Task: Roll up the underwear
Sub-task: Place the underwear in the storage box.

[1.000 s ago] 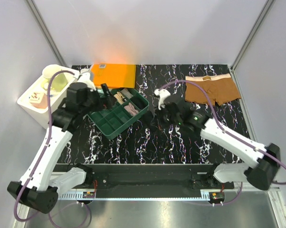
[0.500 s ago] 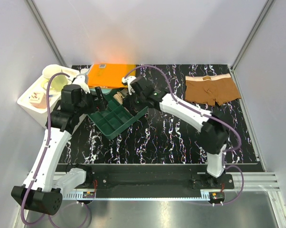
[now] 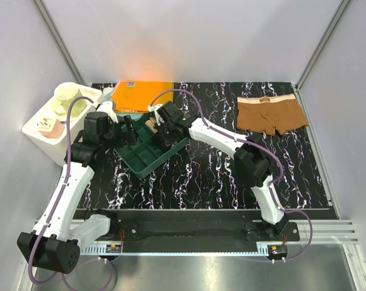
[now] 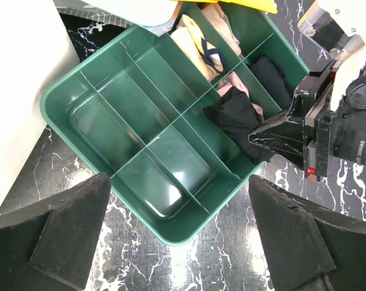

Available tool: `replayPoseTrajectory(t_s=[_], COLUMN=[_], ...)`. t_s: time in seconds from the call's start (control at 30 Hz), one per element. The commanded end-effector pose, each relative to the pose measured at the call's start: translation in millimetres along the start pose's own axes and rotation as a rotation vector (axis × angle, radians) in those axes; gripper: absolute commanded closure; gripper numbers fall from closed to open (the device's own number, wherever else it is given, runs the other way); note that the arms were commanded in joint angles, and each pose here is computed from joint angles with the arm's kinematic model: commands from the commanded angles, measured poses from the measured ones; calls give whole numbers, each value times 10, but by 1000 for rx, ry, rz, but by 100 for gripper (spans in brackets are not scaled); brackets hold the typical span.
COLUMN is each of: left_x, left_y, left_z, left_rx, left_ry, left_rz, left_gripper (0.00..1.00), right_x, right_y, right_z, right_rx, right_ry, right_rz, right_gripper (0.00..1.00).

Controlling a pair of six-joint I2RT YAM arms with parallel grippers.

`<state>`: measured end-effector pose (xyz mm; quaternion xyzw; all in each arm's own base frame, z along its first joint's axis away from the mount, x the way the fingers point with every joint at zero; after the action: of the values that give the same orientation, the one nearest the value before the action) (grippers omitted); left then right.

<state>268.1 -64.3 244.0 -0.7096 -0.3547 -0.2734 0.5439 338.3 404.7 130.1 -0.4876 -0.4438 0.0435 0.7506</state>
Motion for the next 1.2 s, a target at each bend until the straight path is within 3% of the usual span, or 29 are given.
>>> replayPoseTrajectory(t_s=[0.0,0.87,0.97,1.1,1.13,1.17], left_x=[101,-59,-60,-65,-65,-70], left_y=[99,131,129,123,123,125], left_z=[18,0,-4,-13,-15,-11], left_rx=[6,-29,-33,-39,-41,-39], left_ry=[19,14,12,11,11,11], left_rz=[-56,-21,-21,-21,-20,-19], left_gripper=[1,1,1,1,1,1], right_x=[123,-205,-188,-70,-44,-2], right_y=[-16,616,603,476,445,408], right_z=[49,98,98,126,134,153], right_rx=[31,-57,-60,-52,-50,-42], right_ry=[20,32,34,33,35,39], right_rz=[-22,110,106,78,73,64], right_gripper=[100,100,95,68,54,50])
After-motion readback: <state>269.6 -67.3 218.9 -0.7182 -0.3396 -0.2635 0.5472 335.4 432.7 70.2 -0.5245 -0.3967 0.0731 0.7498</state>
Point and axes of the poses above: each gripper's point midway between its finger pads, its own y axis out along the fingers, its own z axis along the line the jaws close on, x = y × z, the point moved 3 cm from there along -y, back along the fingers, and after that the axes turned 1 degree about -y, right-handed, at the moved point
